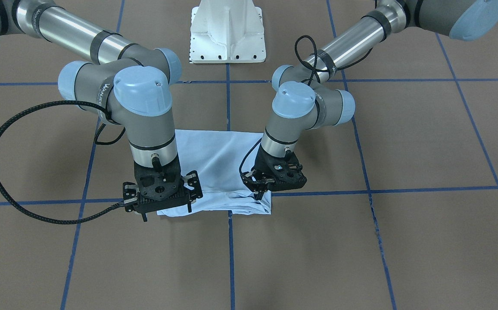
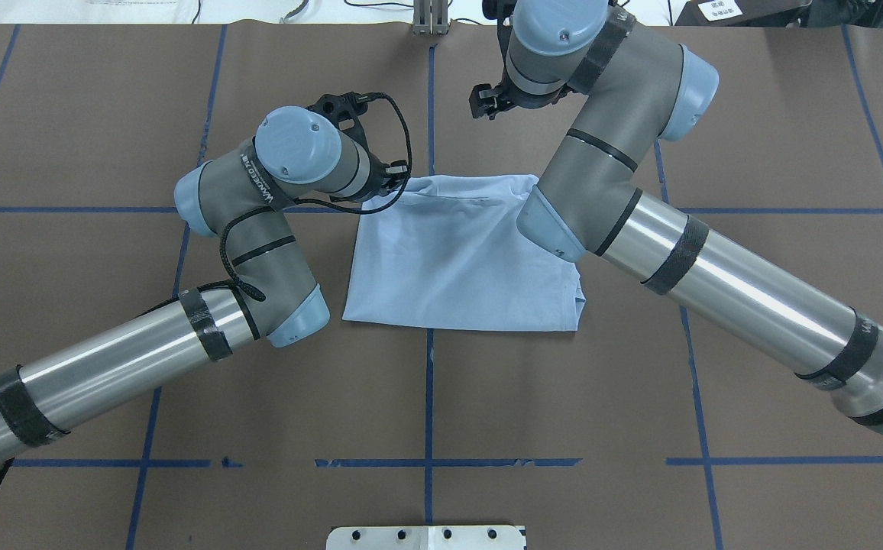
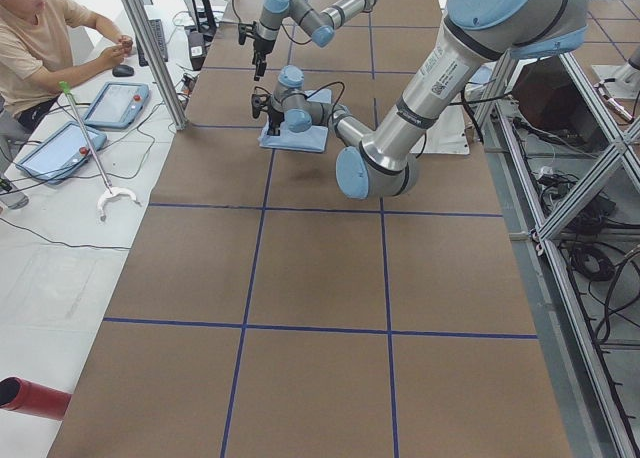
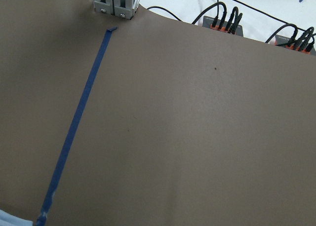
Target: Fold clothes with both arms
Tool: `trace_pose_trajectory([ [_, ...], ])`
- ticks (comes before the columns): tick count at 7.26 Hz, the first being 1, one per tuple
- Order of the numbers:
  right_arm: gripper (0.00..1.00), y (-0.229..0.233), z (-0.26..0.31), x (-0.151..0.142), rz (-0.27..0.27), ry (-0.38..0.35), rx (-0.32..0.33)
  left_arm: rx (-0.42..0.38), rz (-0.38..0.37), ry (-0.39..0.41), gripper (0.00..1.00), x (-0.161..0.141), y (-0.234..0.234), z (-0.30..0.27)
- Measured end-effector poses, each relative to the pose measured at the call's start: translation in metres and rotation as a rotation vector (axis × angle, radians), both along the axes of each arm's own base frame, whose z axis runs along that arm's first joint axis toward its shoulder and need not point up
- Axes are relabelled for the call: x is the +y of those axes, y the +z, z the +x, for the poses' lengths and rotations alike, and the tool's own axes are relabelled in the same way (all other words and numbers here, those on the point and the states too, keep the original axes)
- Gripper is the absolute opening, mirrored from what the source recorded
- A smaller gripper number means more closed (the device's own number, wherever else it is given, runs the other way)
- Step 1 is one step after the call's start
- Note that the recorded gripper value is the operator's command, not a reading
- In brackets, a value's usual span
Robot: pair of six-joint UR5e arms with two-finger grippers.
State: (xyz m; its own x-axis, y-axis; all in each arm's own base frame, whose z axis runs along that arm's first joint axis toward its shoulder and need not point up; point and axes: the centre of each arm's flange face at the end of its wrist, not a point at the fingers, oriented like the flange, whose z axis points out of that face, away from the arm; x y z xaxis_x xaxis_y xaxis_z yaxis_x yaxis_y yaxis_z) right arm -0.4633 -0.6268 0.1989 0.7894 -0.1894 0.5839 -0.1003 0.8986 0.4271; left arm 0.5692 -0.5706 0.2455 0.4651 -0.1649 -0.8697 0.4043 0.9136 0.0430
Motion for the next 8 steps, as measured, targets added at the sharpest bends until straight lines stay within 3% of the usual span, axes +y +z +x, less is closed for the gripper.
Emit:
trace_pose_trajectory([
  [4, 1.0, 0.007, 0.0, 0.001, 0.007, 0.0, -0.008, -0.091, 0.014, -0.051, 0.0, -0.053, 0.039, -0.039],
  [5, 1.0, 0.008, 0.0, 0.001, 0.007, 0.001, -0.009, -0.108, 0.017, -0.053, 0.99, -0.06, 0.047, -0.044],
  [8, 1.0, 0.012, 0.007, 0.003, -0.01, -0.016, -0.028, -0.104, 0.076, -0.014, 1.0, -0.056, 0.032, -0.056],
])
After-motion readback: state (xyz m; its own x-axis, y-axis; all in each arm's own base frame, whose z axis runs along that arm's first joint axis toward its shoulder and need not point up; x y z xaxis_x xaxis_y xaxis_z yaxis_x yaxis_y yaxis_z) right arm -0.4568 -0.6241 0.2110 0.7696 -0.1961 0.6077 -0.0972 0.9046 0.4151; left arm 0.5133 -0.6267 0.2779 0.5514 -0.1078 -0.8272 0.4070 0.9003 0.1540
